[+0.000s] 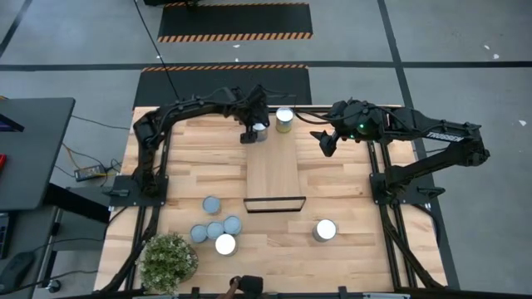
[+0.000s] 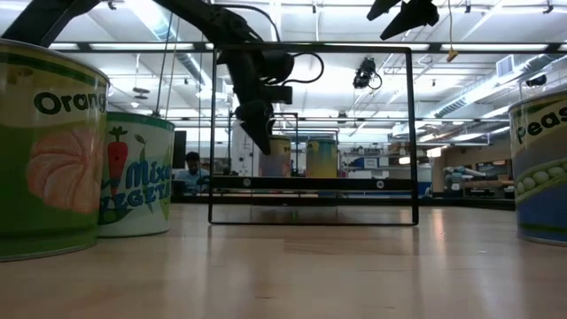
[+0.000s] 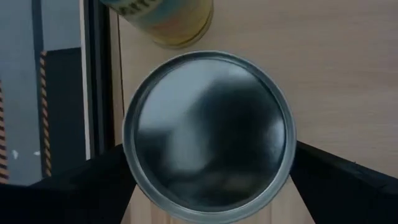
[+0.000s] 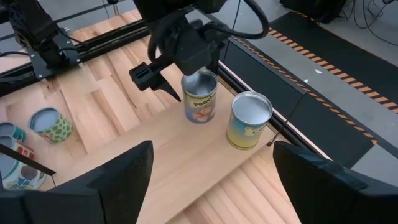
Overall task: Pick and place cans onto a shelf
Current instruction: Put the canned peaches on the shelf
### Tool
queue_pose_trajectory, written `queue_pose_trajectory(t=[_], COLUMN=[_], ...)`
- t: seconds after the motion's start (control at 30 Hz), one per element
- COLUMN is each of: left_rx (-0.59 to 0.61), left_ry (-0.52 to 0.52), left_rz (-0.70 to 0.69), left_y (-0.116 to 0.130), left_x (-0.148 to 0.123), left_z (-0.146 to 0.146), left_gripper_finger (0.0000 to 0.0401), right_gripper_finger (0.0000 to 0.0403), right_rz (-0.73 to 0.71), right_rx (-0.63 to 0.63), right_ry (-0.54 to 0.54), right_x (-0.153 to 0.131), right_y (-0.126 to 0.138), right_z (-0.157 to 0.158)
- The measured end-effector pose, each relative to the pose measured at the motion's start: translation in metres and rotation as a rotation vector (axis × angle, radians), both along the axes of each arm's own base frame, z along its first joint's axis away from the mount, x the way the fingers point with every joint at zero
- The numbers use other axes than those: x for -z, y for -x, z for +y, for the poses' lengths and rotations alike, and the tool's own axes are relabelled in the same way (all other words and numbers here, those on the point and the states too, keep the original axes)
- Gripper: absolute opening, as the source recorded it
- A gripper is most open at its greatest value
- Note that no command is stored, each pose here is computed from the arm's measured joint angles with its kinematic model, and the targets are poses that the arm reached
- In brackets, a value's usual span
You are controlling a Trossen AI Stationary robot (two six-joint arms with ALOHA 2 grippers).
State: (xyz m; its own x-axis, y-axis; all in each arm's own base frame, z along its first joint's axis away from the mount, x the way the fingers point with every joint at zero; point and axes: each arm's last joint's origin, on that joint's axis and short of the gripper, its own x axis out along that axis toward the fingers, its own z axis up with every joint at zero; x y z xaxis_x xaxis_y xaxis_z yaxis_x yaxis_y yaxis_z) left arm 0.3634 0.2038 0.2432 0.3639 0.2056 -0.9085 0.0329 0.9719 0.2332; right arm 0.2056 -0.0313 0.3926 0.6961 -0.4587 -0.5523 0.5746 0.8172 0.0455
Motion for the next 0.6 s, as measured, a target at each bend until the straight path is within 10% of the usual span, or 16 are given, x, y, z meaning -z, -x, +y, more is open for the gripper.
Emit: queue_pose_trajectory(t=[0.6], left_rx=[-0.037], left_ry=[-0.206], left_rz=[-0.036], left_y=[-0.001], left_x=[-0.022], left_z=[0.001], left_gripper_finger=[0.0393], right_gripper_finger=[0.0338], right_rz=[-0.002], right_rx=[-0.001], right_ry=[0.001], right_x=[0.000], right_y=[0.000], right_z=[0.000])
